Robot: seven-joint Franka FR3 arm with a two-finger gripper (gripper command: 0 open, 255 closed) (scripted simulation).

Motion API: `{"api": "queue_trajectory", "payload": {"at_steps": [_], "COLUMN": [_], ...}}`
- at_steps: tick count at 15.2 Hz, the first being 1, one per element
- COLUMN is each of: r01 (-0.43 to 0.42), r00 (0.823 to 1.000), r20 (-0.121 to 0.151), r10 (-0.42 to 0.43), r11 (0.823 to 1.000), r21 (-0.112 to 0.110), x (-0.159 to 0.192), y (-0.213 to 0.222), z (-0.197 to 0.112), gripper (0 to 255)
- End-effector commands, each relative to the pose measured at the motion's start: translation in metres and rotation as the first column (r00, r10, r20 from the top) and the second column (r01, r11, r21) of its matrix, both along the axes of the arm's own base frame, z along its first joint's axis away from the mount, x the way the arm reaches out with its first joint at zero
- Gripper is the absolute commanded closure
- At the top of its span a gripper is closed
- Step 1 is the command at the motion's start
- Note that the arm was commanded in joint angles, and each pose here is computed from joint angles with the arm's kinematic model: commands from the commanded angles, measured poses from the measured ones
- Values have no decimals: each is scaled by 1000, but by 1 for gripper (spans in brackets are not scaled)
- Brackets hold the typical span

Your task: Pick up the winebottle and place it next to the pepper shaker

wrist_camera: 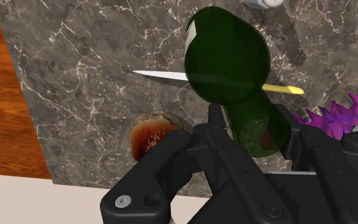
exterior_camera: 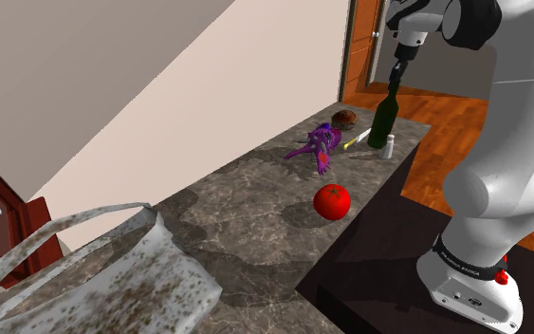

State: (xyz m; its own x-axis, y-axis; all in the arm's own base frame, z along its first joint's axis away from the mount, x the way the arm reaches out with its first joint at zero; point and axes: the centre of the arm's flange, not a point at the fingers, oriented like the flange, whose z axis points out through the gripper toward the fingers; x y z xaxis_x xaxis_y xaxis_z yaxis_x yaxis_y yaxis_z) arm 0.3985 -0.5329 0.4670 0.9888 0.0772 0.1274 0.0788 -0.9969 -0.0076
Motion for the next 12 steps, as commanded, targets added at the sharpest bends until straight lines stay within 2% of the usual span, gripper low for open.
{"api": "queue_trajectory", "payload": {"at_steps": [1, 2, 7, 11, 12], "r01": [0, 0, 0, 0, 0], "r00": [1000, 1000, 1000, 1000, 1000], "r20": [0, 0, 0, 0, 0], "r10": [0, 0, 0, 0, 0], "r11": [1000, 1000, 1000, 1000, 1000], "r21": [-1, -1, -1, -1, -1], "x": [0, 0, 0, -6, -6], "y": [0, 0, 0, -1, -1], "z": [0, 0, 0, 50, 50], "gripper": [255, 0, 0, 0, 0]}}
